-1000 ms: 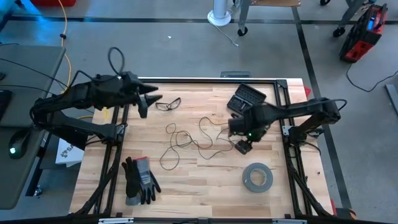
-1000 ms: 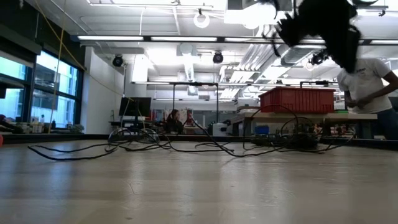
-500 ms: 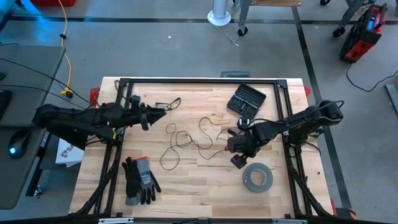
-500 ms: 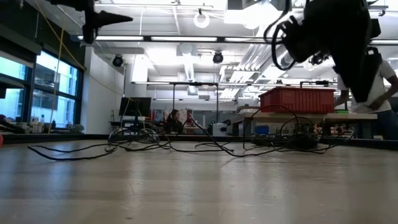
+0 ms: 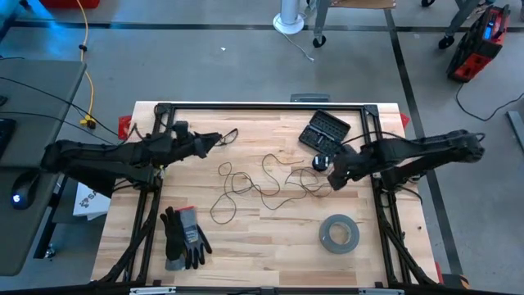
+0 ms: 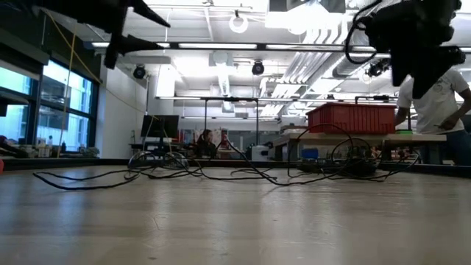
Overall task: Coil cords
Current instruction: Coil the black wire on the black spool
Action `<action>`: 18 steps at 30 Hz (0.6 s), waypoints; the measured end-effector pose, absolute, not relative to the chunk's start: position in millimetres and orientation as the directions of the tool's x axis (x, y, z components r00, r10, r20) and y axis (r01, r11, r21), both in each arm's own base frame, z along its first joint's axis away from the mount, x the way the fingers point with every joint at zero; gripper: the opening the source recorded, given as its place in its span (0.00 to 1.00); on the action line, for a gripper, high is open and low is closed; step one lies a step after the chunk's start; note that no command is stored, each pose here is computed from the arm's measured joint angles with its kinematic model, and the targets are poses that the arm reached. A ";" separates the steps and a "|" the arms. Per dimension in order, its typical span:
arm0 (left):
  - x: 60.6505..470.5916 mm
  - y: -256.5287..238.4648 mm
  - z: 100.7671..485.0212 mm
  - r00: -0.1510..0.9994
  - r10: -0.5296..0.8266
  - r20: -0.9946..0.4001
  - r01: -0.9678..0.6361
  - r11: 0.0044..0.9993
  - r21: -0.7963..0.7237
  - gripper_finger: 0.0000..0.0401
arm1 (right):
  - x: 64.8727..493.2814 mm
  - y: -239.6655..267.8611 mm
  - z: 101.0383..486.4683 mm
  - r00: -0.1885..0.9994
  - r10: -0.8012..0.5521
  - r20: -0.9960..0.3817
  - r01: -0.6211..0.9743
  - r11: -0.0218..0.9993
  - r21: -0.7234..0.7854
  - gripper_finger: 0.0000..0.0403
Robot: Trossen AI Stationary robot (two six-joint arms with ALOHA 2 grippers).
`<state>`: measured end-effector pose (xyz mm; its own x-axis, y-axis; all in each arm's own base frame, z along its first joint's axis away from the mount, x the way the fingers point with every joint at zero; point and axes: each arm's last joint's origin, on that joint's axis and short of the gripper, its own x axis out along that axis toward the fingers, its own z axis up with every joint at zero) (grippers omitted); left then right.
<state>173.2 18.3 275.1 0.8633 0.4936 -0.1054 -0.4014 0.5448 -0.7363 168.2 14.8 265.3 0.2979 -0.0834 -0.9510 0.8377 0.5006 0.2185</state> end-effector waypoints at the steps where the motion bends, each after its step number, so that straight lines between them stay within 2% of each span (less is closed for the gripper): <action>1: 177.5 18.0 275.1 0.872 0.480 -0.095 -0.380 0.543 -0.749 0.52 | 166.4 12.0 262.7 0.328 -0.085 -0.941 0.846 0.471 0.252 0.72; 8: 200.9 18.1 267.1 0.883 0.463 -0.078 -0.334 0.502 -0.798 0.52 | 171.0 -17.0 226.6 0.474 -0.138 -0.870 0.876 0.176 0.449 0.72; 14: 206.0 17.2 263.9 0.900 0.427 -0.087 -0.314 0.498 -0.808 0.52 | 183.1 -41.6 212.8 0.576 -0.248 -0.779 0.809 0.040 0.586 0.72; 18: 205.5 16.9 264.5 0.904 0.418 -0.084 -0.318 0.530 -0.786 0.52 | 183.8 -54.8 201.7 0.537 -0.270 -0.799 0.827 -0.021 0.562 0.72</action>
<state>205.5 16.9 264.5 0.9043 0.4184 -0.0841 -0.3183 0.5298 -0.7861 183.8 -54.8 201.7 0.5369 -0.2704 -0.7991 0.8265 -0.0210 0.5625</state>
